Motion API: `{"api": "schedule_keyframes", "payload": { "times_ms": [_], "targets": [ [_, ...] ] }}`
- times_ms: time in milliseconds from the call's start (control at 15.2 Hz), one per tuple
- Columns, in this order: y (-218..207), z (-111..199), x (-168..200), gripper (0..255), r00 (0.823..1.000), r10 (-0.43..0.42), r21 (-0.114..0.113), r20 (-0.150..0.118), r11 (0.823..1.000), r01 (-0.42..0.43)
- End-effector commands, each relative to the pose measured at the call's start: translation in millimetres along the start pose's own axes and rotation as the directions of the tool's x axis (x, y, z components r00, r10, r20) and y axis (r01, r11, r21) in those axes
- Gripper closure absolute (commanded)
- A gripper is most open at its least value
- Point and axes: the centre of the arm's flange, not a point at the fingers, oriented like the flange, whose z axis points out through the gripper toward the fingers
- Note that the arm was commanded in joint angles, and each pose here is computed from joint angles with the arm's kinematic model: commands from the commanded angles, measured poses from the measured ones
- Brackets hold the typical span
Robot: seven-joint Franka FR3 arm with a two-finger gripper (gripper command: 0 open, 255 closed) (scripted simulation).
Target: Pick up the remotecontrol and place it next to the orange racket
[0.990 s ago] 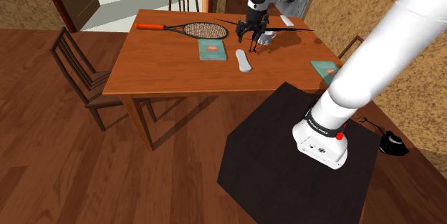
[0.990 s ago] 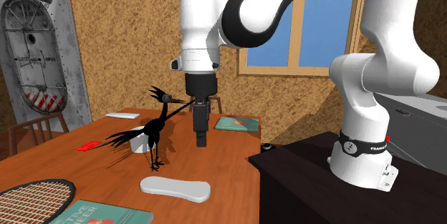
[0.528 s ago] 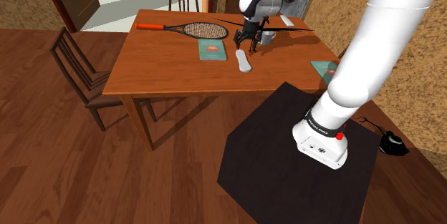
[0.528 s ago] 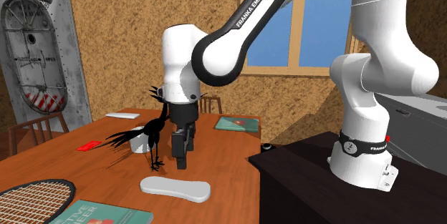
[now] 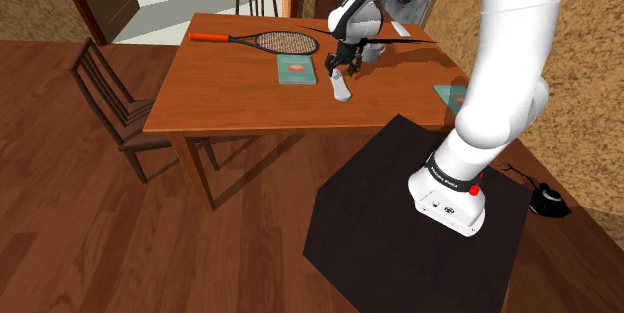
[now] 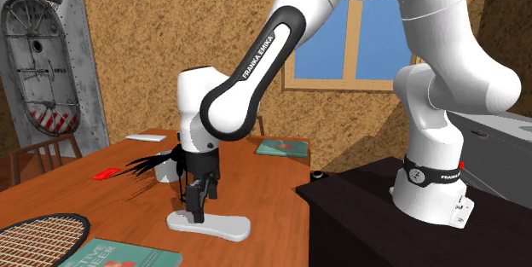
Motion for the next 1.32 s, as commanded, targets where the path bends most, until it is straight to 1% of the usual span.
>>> {"api": "schedule_keyframes", "payload": {
  "times_ms": [0,330,792,858,1254],
  "targets": [
    [1.9,12.7,1.5,0,1.000,0.002,0.000,-0.001,1.000,-0.002],
    [1.9,36.8,1.5,0,1.000,0.002,0.000,-0.001,1.000,-0.002],
    [1.9,36.8,1.5,0,1.000,0.002,0.000,-0.001,1.000,-0.002],
    [1.9,37.5,1.7,255,1.000,0.002,0.000,-0.001,1.000,-0.002],
    [-1.9,36.6,2.6,255,1.000,0.003,0.000,-0.001,1.000,-0.003]
  ]
}}
